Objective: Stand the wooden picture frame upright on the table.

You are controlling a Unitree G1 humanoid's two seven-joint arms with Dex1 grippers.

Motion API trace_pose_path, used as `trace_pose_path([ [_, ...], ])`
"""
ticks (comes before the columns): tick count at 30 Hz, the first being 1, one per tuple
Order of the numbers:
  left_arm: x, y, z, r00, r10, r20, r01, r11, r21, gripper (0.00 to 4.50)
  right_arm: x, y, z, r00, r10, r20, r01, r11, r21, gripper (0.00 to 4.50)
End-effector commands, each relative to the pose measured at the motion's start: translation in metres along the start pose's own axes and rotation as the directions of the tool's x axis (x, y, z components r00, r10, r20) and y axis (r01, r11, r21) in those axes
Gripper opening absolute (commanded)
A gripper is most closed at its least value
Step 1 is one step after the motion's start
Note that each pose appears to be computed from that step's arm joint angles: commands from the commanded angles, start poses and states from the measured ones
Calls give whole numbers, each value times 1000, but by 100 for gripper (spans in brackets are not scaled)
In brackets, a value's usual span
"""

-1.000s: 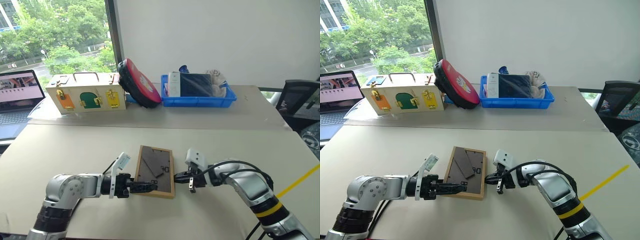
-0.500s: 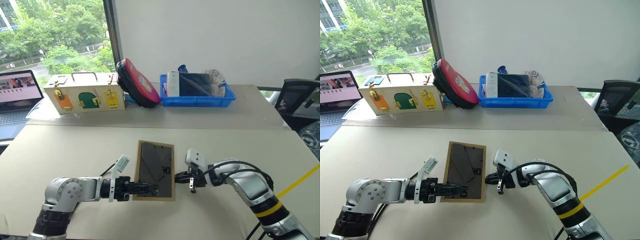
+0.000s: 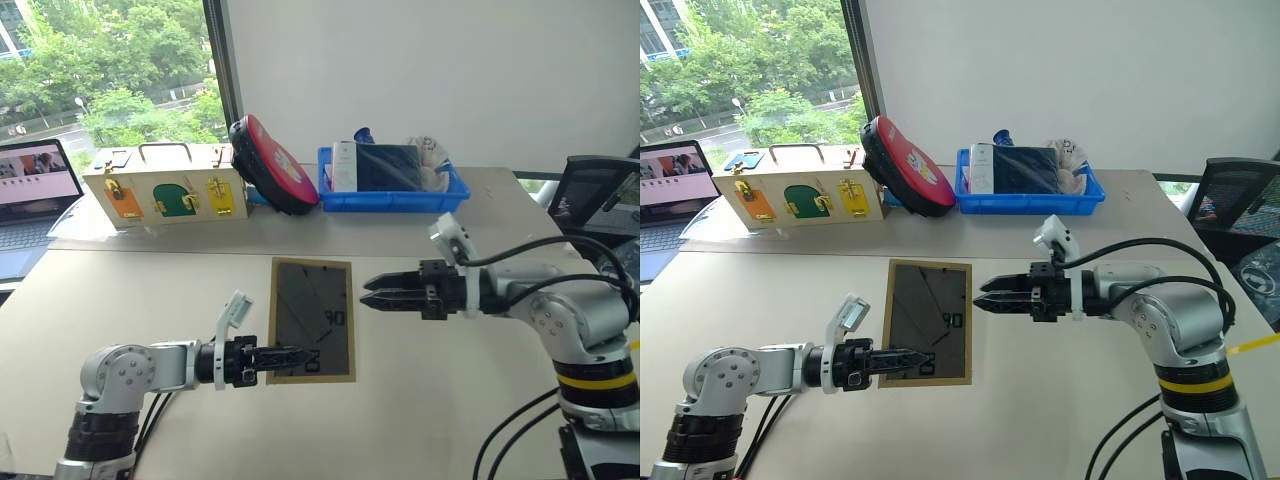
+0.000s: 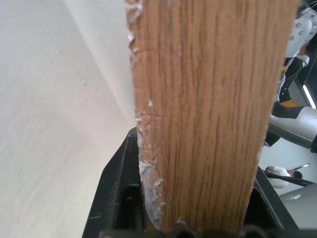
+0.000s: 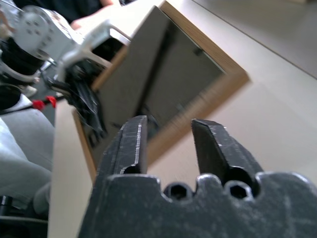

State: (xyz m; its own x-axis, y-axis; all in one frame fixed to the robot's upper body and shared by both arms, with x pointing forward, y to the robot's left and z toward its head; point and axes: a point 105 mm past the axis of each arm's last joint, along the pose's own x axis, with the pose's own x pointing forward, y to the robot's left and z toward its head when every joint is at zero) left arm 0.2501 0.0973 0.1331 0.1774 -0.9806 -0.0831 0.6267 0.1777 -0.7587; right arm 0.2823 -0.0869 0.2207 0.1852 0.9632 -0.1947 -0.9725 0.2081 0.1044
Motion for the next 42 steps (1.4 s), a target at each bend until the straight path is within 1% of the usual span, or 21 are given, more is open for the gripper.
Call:
trace_pose_path([
  [1, 12, -19, 7, 997, -76, 3, 76, 996, 50, 112, 13, 9, 9, 1000, 19, 8, -19, 1000, -19, 342],
  [3, 16, -22, 8, 996, -87, 3, 87, 995, 55, 112, 21, 8, 7, 1000, 14, 7, -14, 1000, -19, 420],
  [4, 18, -23, 8, 996, -90, -2, 90, 994, 58, 112, 26, 5, 1, 1000, 6, -10, -7, 1000, -27, 447],
  [6, 20, -24, 7, 996, -94, -11, 94, 994, 59, 112, 30, 1, -8, 999, -15, -40, 13, 999, -33, 447],
  [8, 22, -24, 6, 995, -94, -17, 95, 994, 57, 112, 32, 2, -9, 999, 6, -45, -8, 999, -41, 447],
  [11, 24, -22, 6, 996, -87, -21, 88, 995, 54, 112, 33, 22, 0, 991, 134, -25, -135, 988, -70, 447],
  [14, 24, -20, 9, 997, -81, -16, 82, 995, 56, 112, 28, 36, 4, 976, 218, -15, -219, 972, -82, 447],
  [20, 19, -20, 8, 997, -80, -3, 80, 995, 56, 112, 6, 43, 5, 968, 252, -14, -253, 964, -78, 447],
  [25, 17, -20, 7, 996, -89, 33, 87, 996, 33, 112, -10, 41, -4, 980, 194, -43, -197, 975, -101, 447],
  [27, 16, -23, 4, 993, -110, 33, 110, 994, 12, 112, -17, 31, -15, 992, 98, -82, -109, 984, -143, 447],
  [29, 16, -24, 3, 992, -120, 31, 120, 993, -7, 112, -24, 22, -18, 998, 21, -59, -30, 988, -153, 447],
  [30, 15, -25, 2, 991, -127, 30, 128, 992, -17, 112, -28, 13, -18, 998, -41, -46, 32, 982, -185, 447],
  [31, 14, -26, 3, 990, -140, 34, 141, 990, -28, 112, -33, 2, -19, 992, -118, -46, 104, 966, -237, 447],
  [32, 11, -28, 6, 986, -158, 47, 160, 986, -44, 112, -40, -11, -25, 974, -214, -72, 179, 926, -332, 447],
  [34, 7, -29, 9, 981, -181, 69, 186, 980, -70, 112, -53, -29, -32, 934, -344, -96, 254, 829, -499, 447],
  [36, 4, -30, 10, 977, -198, 77, 205, 975, -91, 112, -64, -38, -33, 910, -407, -75, 293, 761, -579, 447],
  [37, 3, -31, 11, 975, -207, 84, 215, 971, -102, 112, -68, -41, -33, 899, -434, -61, 304, 719, -625, 447],
  [39, 1, -32, 13, 969, -227, 96, 238, 963, -125, 112, -73, -45, -34, 884, -465, -48, 280, 610, -741, 447],
  [40, 0, -33, 13, 966, -238, 97, 250, 959, -136, 112, -71, -45, -33, 882, -471, -28, 262, 538, -801, 447],
  [41, 0, -33, 14, 965, -245, 98, 257, 955, -145, 112, -70, -45, -33, 883, -470, -13, 247, 488, -837, 447],
  [42, 0, -34, 14, 963, -253, 94, 266, 951, -156, 112, -67, -43, -31, 884, -467, 15, 222, 391, -893, 447],
])
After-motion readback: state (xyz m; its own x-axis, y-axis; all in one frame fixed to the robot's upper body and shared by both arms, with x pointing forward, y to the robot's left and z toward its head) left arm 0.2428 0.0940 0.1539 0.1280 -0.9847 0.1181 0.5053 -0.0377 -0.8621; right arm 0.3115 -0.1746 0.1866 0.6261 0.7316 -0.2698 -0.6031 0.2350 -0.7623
